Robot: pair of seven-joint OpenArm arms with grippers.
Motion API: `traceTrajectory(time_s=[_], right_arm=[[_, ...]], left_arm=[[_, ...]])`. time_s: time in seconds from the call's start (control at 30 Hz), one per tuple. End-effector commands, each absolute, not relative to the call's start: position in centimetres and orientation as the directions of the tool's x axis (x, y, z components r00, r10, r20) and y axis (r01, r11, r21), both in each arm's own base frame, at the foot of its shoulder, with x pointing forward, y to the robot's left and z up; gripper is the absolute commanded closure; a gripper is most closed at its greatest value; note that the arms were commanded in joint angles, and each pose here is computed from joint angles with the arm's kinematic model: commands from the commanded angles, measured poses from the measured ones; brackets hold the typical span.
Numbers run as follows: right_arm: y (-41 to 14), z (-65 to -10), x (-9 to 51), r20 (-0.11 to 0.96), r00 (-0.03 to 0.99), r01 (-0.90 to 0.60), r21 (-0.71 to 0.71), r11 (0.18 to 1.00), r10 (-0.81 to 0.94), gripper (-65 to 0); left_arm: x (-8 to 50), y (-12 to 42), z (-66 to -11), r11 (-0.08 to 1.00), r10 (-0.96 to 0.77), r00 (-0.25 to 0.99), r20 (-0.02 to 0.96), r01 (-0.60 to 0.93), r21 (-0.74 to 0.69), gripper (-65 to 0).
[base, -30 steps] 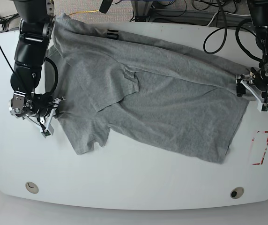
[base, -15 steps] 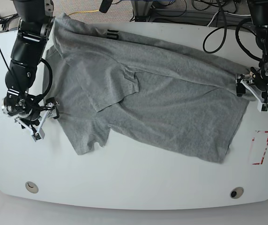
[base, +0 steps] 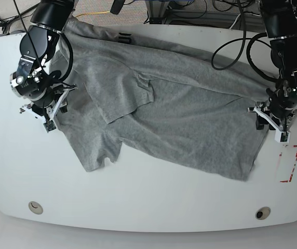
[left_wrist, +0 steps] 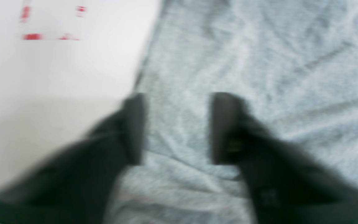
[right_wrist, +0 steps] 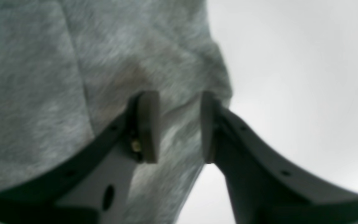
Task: Fold the T-shirt properly
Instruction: 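Move both grippers to the shirt's edge and grasp it, then release and reposition the right gripper along the shirt's side edge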
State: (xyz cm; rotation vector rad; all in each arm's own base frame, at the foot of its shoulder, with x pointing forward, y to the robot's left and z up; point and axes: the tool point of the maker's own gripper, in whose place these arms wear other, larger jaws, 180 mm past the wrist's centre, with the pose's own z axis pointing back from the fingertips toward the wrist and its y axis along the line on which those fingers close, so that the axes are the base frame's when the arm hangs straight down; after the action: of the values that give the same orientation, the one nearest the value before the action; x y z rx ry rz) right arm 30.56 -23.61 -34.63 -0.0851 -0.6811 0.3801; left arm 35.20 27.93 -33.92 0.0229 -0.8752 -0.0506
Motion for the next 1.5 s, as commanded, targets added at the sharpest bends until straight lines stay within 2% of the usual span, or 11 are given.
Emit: traceTrajectory(time_s=[0.0, 0.03, 0.1, 0.33, 0.47, 0.8, 1.13, 1.33, 1.47], right_arm=[[-22.7, -33.7, 30.1, 0.626, 0.686, -0.313, -0.206, 0.927, 0.371, -13.2], [-22.0, -34.1, 29.4, 0.623, 0.692, -0.317, -0.191, 0.929, 0.364, -10.9], [-21.2, -34.8, 28.2, 0.616, 0.703, -0.321, -0.172, 0.931, 0.356, -10.1], [-19.9, -37.2, 25.0, 0.569, 0.752, -0.328, -0.115, 0.938, 0.333, -8.2], [-19.9, -38.7, 23.9, 0.535, 0.782, -0.326, -0.086, 0.942, 0.319, -1.3], [-21.6, -42.7, 23.8, 0.475, 0.842, -0.289, -0.006, 0.957, 0.257, -1.3], [-24.4, -43.5, 27.0, 0.463, 0.853, -0.272, 0.001, 0.962, 0.241, -1.4], [-24.6, -43.9, 28.5, 0.420, 0.843, -0.360, -0.027, 0.933, 0.337, -1.4], [-25.1, -43.6, 28.8, 0.431, 0.832, -0.366, -0.043, 0.929, 0.348, -1.4]], left_arm=[[36.4, 28.2, -32.1, 0.998, -0.057, 0.592, 0.804, 0.030, 0.049, -13.1], [36.4, 28.0, -32.3, 0.999, -0.053, 0.595, 0.802, 0.031, 0.043, -8.1], [36.4, 28.0, -32.3, 0.999, -0.053, 0.595, 0.802, 0.031, 0.043, -4.6], [35.4, 27.4, -33.7, 0.997, -0.076, 0.629, 0.774, 0.057, 0.052, -4.3], [34.7, 27.4, -35.0, 0.991, -0.133, 0.661, 0.739, 0.073, 0.114, -4.3], [31.5, 27.4, -37.9, 0.988, -0.152, 0.724, 0.673, 0.090, 0.126, -4.0], [28.1, 27.3, -40.4, 0.988, -0.151, 0.780, 0.607, 0.101, 0.116, -4.2], [26.2, 26.4, -41.9, 0.991, -0.133, 0.806, 0.577, 0.102, 0.086, -4.2], [25.3, 26.1, -41.9, 0.990, -0.142, 0.823, 0.550, 0.111, 0.089, -4.2]])
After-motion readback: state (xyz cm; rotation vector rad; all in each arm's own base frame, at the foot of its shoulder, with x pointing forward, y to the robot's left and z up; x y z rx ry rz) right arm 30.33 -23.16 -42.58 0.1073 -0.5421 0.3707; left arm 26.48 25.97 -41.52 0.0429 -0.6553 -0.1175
